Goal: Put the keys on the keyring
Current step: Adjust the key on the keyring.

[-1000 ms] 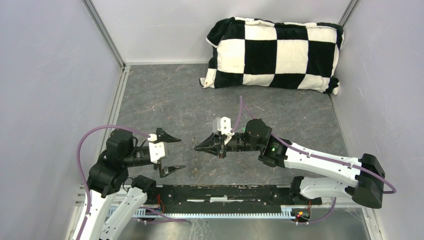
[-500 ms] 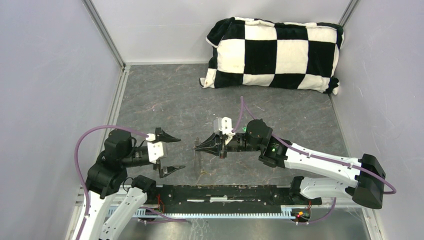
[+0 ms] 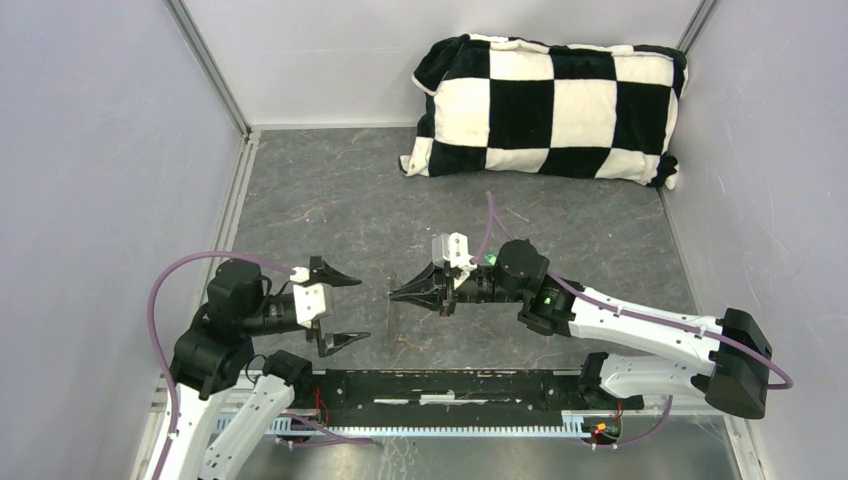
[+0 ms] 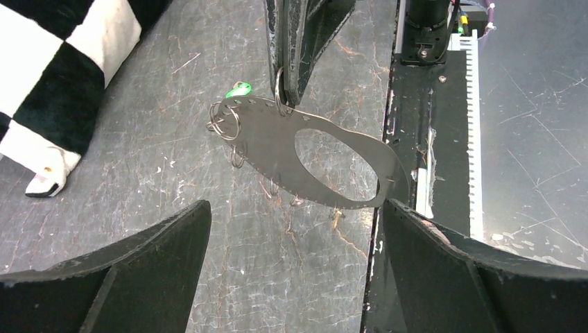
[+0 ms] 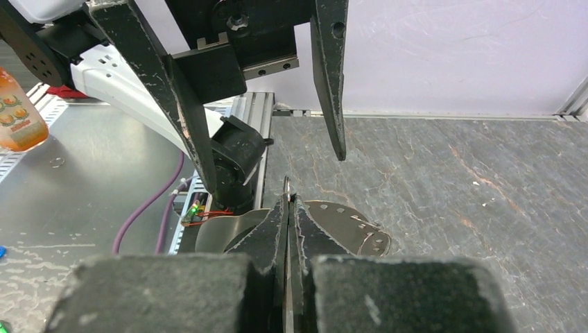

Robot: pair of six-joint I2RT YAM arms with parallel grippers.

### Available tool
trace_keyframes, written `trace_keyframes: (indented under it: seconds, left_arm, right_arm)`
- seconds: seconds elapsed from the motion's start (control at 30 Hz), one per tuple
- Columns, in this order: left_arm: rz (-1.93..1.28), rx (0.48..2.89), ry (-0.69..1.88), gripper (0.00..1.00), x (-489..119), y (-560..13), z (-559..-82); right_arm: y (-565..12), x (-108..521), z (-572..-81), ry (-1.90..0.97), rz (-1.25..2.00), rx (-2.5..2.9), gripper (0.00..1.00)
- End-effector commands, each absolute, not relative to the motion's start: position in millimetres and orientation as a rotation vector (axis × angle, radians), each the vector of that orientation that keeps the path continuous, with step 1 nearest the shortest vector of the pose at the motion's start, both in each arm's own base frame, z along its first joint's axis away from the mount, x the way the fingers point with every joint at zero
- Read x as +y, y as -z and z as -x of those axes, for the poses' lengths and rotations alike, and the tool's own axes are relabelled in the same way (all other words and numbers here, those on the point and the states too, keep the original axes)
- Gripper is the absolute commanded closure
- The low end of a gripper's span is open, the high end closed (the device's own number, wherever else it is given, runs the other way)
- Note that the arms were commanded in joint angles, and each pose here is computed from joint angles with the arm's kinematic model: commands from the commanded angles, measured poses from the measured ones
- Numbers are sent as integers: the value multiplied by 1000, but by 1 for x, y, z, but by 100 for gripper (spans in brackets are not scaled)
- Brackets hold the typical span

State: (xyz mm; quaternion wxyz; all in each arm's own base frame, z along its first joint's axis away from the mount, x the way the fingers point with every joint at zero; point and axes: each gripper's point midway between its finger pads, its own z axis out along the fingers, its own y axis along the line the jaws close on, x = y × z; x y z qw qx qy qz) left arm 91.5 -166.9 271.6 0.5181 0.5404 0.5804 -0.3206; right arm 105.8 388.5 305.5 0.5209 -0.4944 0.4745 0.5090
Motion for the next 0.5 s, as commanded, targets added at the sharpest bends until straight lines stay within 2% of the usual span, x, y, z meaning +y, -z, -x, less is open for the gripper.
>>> trace_keyframes:
  seconds: [0.0,0.47]
  left_arm:
    - [-1304,1356,805,2,-171,-276,-86]
    - [-1368,1248,858,4,-177,-288,-73]
  right_arm:
    - [-337,382,-97,-1279,1127,998,100]
    - [-353,382,-81,-1388,1125,882,100]
